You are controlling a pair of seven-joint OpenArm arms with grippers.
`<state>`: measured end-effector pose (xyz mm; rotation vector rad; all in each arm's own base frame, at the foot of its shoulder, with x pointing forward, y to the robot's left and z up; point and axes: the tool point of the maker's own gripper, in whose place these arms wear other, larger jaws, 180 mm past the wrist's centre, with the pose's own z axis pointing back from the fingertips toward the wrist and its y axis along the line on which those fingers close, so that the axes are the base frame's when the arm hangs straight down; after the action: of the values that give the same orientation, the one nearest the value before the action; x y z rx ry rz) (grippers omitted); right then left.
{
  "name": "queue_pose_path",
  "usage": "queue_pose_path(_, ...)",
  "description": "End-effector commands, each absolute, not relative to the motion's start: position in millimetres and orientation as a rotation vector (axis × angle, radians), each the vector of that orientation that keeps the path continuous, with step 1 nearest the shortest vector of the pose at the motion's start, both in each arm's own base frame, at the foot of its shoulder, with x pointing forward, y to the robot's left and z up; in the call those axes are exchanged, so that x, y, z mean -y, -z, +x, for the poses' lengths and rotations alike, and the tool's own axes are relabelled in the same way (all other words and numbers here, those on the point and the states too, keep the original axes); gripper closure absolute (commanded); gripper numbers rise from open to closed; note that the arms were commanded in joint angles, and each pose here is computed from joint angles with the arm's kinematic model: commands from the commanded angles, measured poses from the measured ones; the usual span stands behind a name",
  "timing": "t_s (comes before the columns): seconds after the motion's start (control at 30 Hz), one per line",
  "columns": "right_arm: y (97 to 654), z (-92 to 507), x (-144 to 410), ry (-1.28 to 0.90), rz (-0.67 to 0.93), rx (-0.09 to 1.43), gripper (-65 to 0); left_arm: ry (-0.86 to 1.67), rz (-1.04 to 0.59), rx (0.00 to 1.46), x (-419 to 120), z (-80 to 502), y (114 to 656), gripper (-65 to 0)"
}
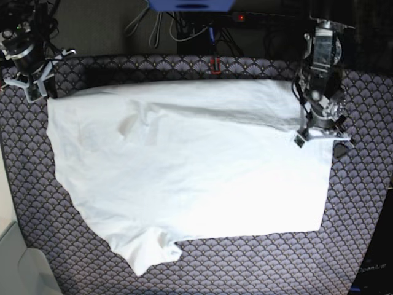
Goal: Fold the T-shirt properly
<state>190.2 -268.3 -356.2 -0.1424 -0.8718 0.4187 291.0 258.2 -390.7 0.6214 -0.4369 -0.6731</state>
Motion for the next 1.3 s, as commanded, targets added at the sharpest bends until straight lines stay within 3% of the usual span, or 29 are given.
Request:
queue_pose_path(0.0, 347, 194, 271, -0.422, -0.155, 0.905, 0.0, 0.614, 0.637, 0.446, -268, 298, 384, -0.9)
queue_pose_path(0.13, 346, 193, 272, -0.420, -0.159, 0.905, 0.0, 0.495, 0.617, 0.469, -277, 304, 378, -0.9)
queue_pose_path(0.43, 360, 182, 279, -0.409, -0.177, 0.799, 0.0, 0.525, 0.637, 0.406, -295, 279, 389, -0.9)
queue_pose_path(0.93, 390, 164, 278, -0.342, -0.129, 0.732, 0.0, 0.517, 0.690, 0.476, -297, 261, 355, -0.9)
queue_pose_path(1.1, 401, 148, 284, -0.343, -0.147, 0.617, 0.0, 0.520, 0.688, 0.475, -296, 261, 356, -0.9)
queue_pose_path(1.27, 409, 143, 277, -0.415, -0.132, 0.549, -12.3, 0.522, 0.686, 0.479, -295, 262, 356, -0.9)
